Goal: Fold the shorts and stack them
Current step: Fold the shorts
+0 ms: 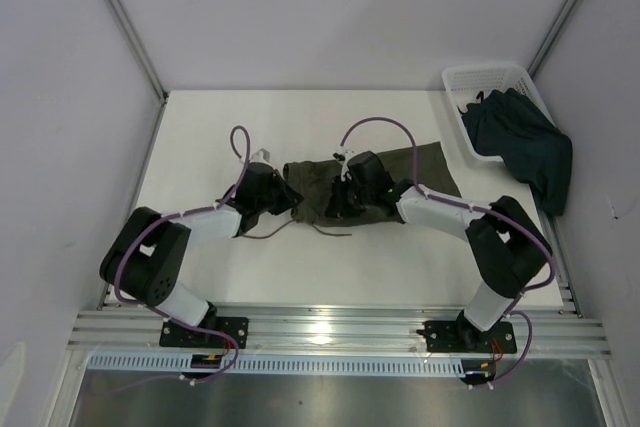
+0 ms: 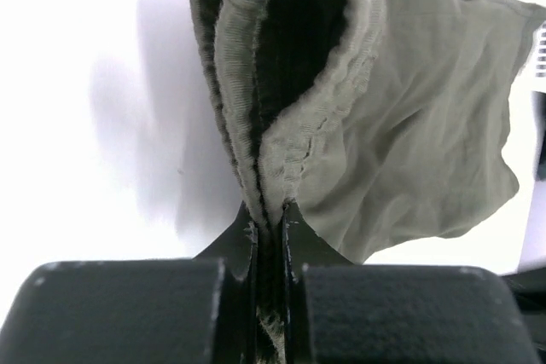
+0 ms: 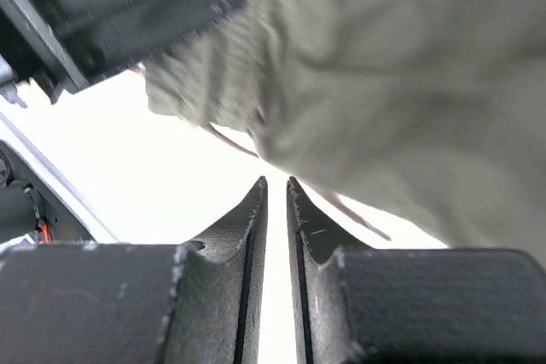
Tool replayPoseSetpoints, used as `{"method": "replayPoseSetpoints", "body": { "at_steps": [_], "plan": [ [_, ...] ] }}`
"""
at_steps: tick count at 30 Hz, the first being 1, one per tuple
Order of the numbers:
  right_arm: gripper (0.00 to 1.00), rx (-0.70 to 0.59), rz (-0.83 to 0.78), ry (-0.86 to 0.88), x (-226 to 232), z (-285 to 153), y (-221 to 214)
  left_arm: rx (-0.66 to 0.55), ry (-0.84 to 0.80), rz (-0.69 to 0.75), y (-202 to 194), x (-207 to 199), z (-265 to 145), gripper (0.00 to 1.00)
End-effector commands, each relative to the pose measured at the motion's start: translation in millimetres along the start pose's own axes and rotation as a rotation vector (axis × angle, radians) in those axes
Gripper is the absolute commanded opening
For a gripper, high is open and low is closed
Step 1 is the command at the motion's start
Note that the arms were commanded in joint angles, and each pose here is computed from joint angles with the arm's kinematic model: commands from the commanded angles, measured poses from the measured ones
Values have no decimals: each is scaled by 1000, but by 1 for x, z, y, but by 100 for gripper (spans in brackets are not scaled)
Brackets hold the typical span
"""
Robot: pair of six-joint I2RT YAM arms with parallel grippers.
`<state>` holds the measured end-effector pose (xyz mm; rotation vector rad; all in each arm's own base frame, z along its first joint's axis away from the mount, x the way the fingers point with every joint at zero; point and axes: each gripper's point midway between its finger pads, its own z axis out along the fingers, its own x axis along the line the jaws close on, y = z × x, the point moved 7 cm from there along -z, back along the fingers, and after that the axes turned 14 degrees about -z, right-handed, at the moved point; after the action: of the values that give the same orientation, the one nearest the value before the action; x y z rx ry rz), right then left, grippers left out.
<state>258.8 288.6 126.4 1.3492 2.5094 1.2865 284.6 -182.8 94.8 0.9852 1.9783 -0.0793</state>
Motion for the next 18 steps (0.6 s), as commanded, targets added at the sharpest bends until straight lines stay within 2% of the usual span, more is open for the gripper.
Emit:
{"method": "replayPoseSetpoints", "body": {
  "at_steps": [1,3,7,12,18],
  "plan": [
    [17,-5,-18,-124,-12,-22,6,-21,81,137,21,-10,-14,0],
    [13,5,1,-164,-23,-23,5,-10,92,159,26,-19,-18,0],
    [0,42,50,-241,-43,-10,-8,17,128,213,31,-27,-24,0],
    [0,67,91,-371,-60,6,-19,42,191,263,39,-34,-30,0],
    [0,134,85,-453,-54,26,-36,-16,267,323,56,-43,-50,0]
  ]
}}
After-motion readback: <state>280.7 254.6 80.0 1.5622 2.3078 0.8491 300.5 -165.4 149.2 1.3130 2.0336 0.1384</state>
